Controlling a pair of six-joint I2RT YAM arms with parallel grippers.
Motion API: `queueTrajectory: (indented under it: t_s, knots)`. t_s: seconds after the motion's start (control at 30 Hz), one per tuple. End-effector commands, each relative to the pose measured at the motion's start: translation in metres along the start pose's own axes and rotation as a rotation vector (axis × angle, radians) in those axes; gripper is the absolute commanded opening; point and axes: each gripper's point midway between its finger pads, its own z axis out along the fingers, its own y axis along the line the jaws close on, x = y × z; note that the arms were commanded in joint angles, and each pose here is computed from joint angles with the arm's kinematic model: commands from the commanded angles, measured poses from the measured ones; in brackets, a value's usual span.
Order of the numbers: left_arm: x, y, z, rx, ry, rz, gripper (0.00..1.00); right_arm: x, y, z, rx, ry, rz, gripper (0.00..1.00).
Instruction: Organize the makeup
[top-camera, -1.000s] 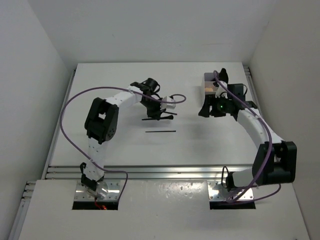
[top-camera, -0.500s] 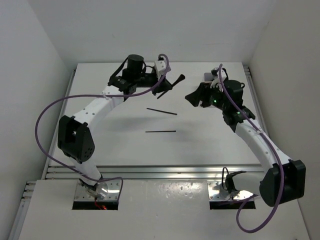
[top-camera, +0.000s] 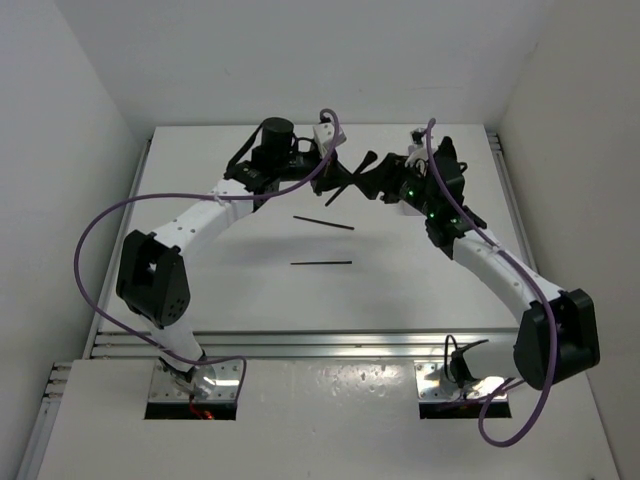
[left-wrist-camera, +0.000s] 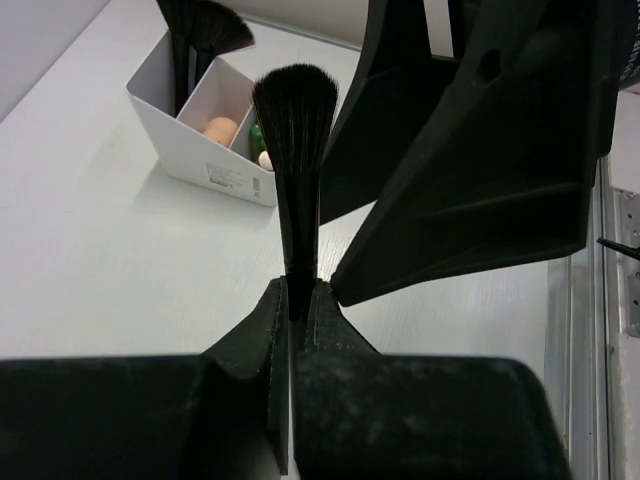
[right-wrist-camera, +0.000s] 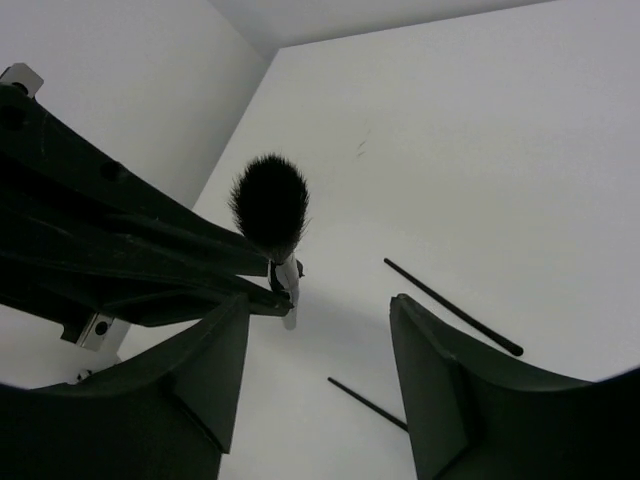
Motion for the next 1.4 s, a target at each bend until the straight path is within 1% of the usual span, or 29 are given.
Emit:
queueTrajectory:
  t_s: [0.0,0.03,0.13,0.27,0.43,0.47,0.6,0.67,0.77,0.97,1.0,1.03,1.07,1.17,1.2,1.27,1.3,1.33,1.37]
  knots:
    - [-0.027,-0.011,-0.007,0.007,-0.067,0.043,0.0,-0.028,0.013,0.009,-0.014,-0.082,-0.004,0.56]
    - [-0.031,-0.016,-0.007,0.015,-0.074,0.051,0.0,-0.027,0.012,0.011,-0.006,-0.088,-0.014,0.55]
    - [-0.018,-0.017,-0.007,0.019,-0.047,0.026,0.0,-0.036,0.017,0.015,-0.034,-0.127,-0.045,0.51]
    - [-0.01,-0.017,-0.006,0.02,-0.034,0.024,0.0,-0.033,0.017,0.02,-0.033,-0.107,-0.043,0.46]
    - [-0.014,-0.013,-0.009,0.01,-0.041,0.029,0.0,-0.031,0.014,0.018,-0.032,-0.119,-0.022,0.46]
    - [-0.014,-0.013,-0.009,0.01,-0.041,0.029,0.0,-0.039,0.017,0.011,-0.036,-0.141,-0.028,0.46]
    - [-0.01,-0.01,-0.009,0.011,-0.035,0.012,0.0,-0.047,0.009,0.005,0.016,-0.176,-0.057,0.46]
    - [-0.01,-0.008,-0.007,0.011,-0.035,0.012,0.0,-0.042,0.004,0.011,0.029,-0.159,-0.039,0.46]
    - [-0.01,-0.006,-0.005,0.011,-0.035,0.012,0.0,-0.037,0.007,0.017,0.003,-0.141,-0.003,0.46]
    - [-0.016,-0.009,-0.003,0.019,-0.048,0.026,0.0,-0.028,0.011,0.026,-0.013,-0.108,0.012,0.46]
    - [-0.016,-0.008,-0.001,0.019,-0.047,0.025,0.0,-0.027,0.013,0.027,-0.021,-0.104,0.02,0.45]
    - [-0.016,-0.008,-0.001,0.019,-0.047,0.025,0.0,-0.024,0.013,0.029,-0.026,-0.096,0.03,0.43]
    - [-0.015,-0.006,-0.001,0.01,-0.046,0.025,0.0,-0.023,0.016,0.032,-0.044,-0.094,0.042,0.34]
    - [-0.011,-0.007,0.004,0.011,-0.037,0.019,0.0,-0.021,0.018,0.037,-0.067,-0.09,0.058,0.16]
    - [-0.009,-0.007,0.004,0.011,-0.029,0.025,0.0,-0.021,0.021,0.038,-0.074,-0.087,0.059,0.07]
    - [-0.004,-0.008,0.005,0.0,-0.01,0.023,0.0,-0.022,0.02,0.038,-0.069,-0.091,0.058,0.0]
    - [-0.004,-0.004,0.005,-0.02,-0.008,0.023,0.05,-0.021,0.019,0.038,-0.07,-0.087,0.052,0.0]
    - [-0.001,-0.002,0.005,-0.031,0.001,0.017,0.13,-0.021,0.016,0.038,-0.057,-0.09,0.021,0.0]
    - [0.003,0.002,0.004,-0.058,0.018,0.007,0.37,-0.022,0.015,0.038,-0.051,-0.094,0.005,0.0]
